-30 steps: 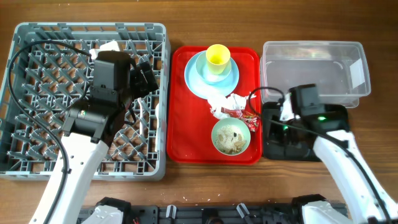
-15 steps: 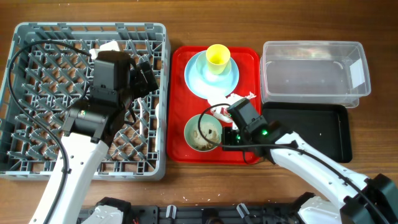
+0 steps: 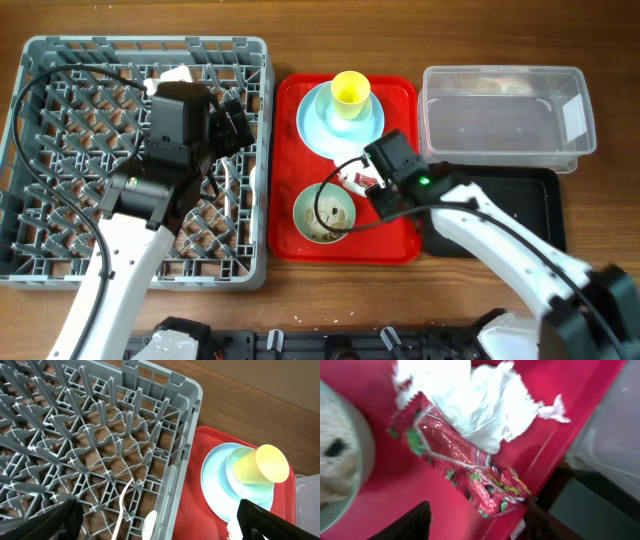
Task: Sort waste into correct bins and load items into the dishwasher rack
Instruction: 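Carry the wrapper with the right gripper and drop it into the clear bin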
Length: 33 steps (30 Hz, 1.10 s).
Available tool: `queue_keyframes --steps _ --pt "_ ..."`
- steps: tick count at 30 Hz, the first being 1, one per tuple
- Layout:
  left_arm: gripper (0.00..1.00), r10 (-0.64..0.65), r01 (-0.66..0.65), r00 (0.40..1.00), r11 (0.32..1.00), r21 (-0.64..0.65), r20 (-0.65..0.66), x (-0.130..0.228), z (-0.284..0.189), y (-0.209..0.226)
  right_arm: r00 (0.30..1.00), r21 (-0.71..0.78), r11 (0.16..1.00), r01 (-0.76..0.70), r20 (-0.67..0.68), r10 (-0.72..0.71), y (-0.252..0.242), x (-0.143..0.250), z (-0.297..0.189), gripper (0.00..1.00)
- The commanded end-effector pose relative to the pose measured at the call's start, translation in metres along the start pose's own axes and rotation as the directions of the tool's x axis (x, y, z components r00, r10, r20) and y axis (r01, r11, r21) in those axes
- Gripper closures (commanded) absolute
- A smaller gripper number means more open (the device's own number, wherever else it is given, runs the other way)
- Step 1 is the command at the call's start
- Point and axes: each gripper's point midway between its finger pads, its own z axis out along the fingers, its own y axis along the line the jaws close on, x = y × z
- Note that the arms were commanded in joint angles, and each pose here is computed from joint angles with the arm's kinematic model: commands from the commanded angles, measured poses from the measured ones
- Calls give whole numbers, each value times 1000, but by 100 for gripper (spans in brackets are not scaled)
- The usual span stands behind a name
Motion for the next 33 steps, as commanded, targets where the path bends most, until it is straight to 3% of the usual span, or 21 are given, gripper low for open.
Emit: queue_keyframes --steps 1,6,7,8,9,14,18,20,21,26,30,31,32,33 --pt "0 -15 15 1000 1000 4 11 -5 -2 0 991 40 996 81 -111 -76 -3 18 32 37" --pt "0 -15 15 1000 1000 4 11 -5 -2 0 982 10 996 89 -168 -86 6 26 61 39" --pt "0 -15 15 1000 1000 4 11 -5 -2 0 982 10 996 90 -168 -87 7 26 62 59" --pt "0 -15 15 1000 1000 4 11 -5 -2 0 982 11 996 89 -166 -86 6 25 62 85" --pt "0 -15 15 1000 1000 4 11 -5 -2 0 982 11 996 88 -167 -85 6 25 61 96" --pt "0 -15 15 1000 1000 4 11 -5 -2 0 982 15 998 58 -180 -55 0 23 27 96" --pt "0 -15 15 1000 1000 4 11 -5 -2 0 990 -1 997 -77 121 76 -15 -29 -61 96" --pt "0 -15 15 1000 1000 4 11 -5 -2 0 944 142 953 -268 239 230 -64 -31 -90 96" --pt "0 -15 15 1000 1000 4 11 -5 -2 0 899 226 891 -395 297 323 -98 -28 -100 96" --pt "0 -15 15 1000 1000 4 11 -5 -2 0 728 274 689 -671 422 541 -198 -24 -63 95" --pt "0 -15 15 1000 1000 4 11 -5 -2 0 694 271 640 -719 339 635 -235 2 -12 91" --pt "0 -15 15 1000 1000 4 11 -5 -2 0 717 287 658 -696 319 619 -241 7 -7 81" --pt "0 -15 15 1000 1000 4 11 -5 -2 0 730 300 666 -683 310 609 -245 10 -7 34" --pt "0 -15 15 1000 1000 4 11 -5 -2 0 721 300 656 -692 315 617 -247 12 -9 4"
